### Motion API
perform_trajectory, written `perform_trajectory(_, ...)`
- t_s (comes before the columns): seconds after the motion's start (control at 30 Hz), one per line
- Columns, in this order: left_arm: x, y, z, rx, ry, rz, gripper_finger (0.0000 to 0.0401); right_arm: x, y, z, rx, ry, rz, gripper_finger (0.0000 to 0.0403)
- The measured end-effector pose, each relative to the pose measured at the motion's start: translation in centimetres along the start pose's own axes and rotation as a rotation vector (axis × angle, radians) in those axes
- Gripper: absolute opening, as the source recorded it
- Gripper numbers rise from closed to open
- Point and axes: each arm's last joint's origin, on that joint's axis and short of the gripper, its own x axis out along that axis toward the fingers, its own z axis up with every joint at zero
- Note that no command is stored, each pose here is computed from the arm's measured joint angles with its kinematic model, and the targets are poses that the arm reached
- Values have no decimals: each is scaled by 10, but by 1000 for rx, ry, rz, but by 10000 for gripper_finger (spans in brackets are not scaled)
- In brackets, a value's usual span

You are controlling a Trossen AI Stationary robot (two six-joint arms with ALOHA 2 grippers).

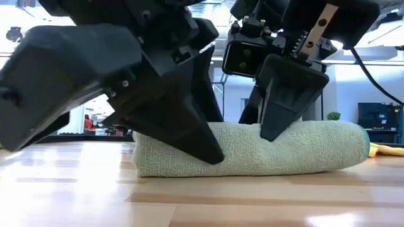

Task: Roll microfiber towels into tight, uniform cylinder then place into a basket
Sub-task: Roll the dark green microfiber cloth

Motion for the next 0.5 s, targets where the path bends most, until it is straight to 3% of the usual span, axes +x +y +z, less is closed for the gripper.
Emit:
perform_trajectory(0.23,0,-1,-3,-17,29,-17,112,1,2,-2,-33,13,3,46)
perform_trajectory(0.5,-1,0,-10,-62,96,-20,23,2,3,-2,-94,13,2,77)
